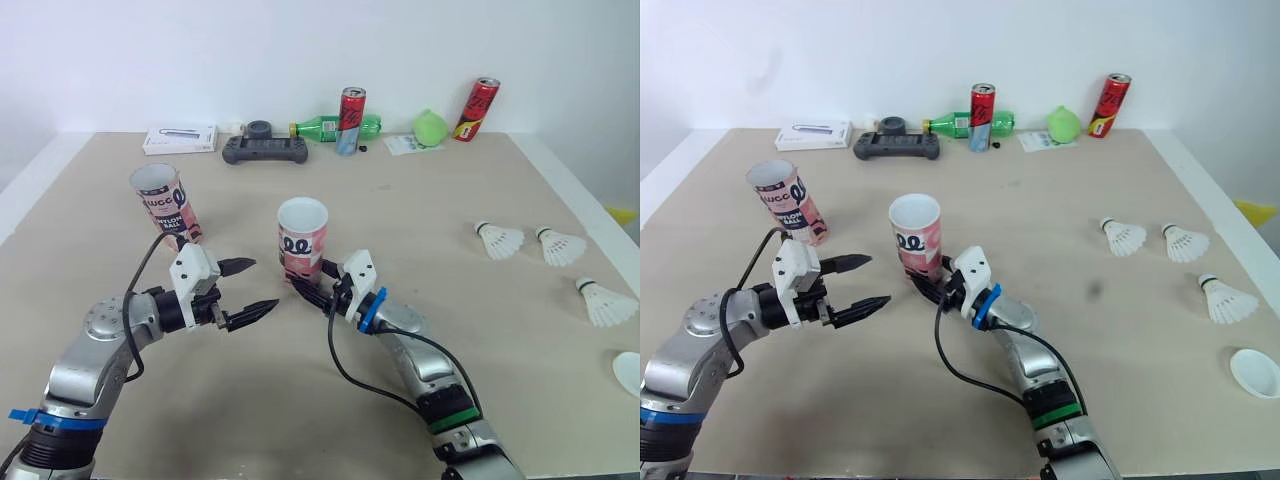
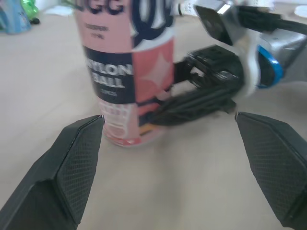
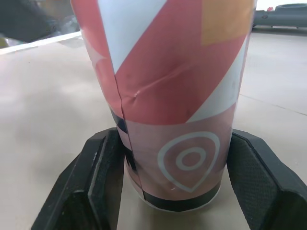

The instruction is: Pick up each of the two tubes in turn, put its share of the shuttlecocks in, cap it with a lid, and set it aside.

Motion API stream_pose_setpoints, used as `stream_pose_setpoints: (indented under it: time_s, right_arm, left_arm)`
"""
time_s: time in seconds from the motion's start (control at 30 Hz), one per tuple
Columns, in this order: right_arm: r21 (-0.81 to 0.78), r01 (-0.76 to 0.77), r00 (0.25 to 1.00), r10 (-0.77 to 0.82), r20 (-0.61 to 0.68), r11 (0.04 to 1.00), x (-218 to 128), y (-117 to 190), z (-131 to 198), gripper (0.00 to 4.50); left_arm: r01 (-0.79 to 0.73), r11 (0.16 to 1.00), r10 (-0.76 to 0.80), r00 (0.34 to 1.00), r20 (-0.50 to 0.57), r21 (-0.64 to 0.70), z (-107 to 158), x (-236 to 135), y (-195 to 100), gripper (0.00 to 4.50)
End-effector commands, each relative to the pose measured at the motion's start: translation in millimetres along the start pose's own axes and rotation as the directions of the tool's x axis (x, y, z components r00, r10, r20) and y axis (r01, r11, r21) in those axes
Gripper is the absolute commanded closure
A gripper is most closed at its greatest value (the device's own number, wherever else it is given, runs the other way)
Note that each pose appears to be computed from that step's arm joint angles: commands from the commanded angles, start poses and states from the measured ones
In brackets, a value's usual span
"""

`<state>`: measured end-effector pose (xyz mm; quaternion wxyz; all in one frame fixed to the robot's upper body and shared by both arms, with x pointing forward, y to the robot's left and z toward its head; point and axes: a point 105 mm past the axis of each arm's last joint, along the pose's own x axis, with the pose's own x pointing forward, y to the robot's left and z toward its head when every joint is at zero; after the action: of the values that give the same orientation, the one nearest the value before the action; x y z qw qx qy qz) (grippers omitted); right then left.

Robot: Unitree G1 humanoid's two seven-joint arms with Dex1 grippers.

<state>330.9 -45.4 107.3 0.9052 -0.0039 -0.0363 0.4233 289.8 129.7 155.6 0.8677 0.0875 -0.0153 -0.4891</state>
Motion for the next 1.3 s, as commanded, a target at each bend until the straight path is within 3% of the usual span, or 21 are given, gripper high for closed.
stream_pose_setpoints:
  time_s: [0.03, 0.2, 0.27, 0.4, 0.57, 0.67, 0.8, 1.0, 1.3]
  right_arm:
    - [-0.039, 0.126, 0.984, -0.12, 0.133, 0.991, -33, -21, 52, 1.39]
    - [-0.062, 0.414, 0.899, -0.398, 0.185, 0.908, -111, -57, 99, 1.39]
    - [-0.088, 0.556, 0.822, -0.532, 0.202, 0.826, -150, -76, 117, 1.39]
    - [-0.104, 0.801, 0.594, -0.761, 0.263, 0.589, -231, -112, 153, 1.39]
    - [-0.079, 0.937, 0.347, -0.89, 0.296, 0.339, -309, -133, 179, 1.39]
    - [-0.013, 0.984, 0.172, -0.949, 0.265, 0.175, -363, -143, 175, 1.39]
    - [0.048, 0.997, 0.055, -0.979, 0.198, 0.066, -398, -151, 154, 1.39]
    - [0.061, 0.998, -0.012, -0.997, 0.081, -0.007, -418, -169, 106, 1.39]
    - [0.068, 0.99, -0.122, -0.992, -0.026, -0.124, -442, -193, 57, 1.39]
  left_arm:
    - [0.005, 0.999, -0.009, 0.997, 0.081, 0.051, 25, 24, 4, 0.0]
    - [0.111, 0.992, -0.12, 0.982, 0.146, 0.067, 51, 81, -8, 0.0]
    - [0.159, 0.985, -0.17, 0.969, 0.181, 0.071, 63, 110, -19, 0.0]
    - [0.273, 0.958, -0.286, 0.931, 0.227, 0.085, 79, 147, -50, 0.0]
    - [0.383, 0.917, -0.398, 0.893, 0.209, 0.109, 81, 165, -79, 0.0]
    - [0.416, 0.902, -0.431, 0.876, 0.215, 0.115, 84, 168, -90, 0.0]
    - [0.458, 0.88, -0.474, 0.856, 0.206, 0.124, 83, 164, -101, 0.0]
    - [0.504, 0.854, -0.521, 0.83, 0.198, 0.133, 85, 156, -113, 0.0]
    - [0.47, 0.874, -0.486, 0.851, 0.199, 0.125, 87, 153, -111, 0.0]
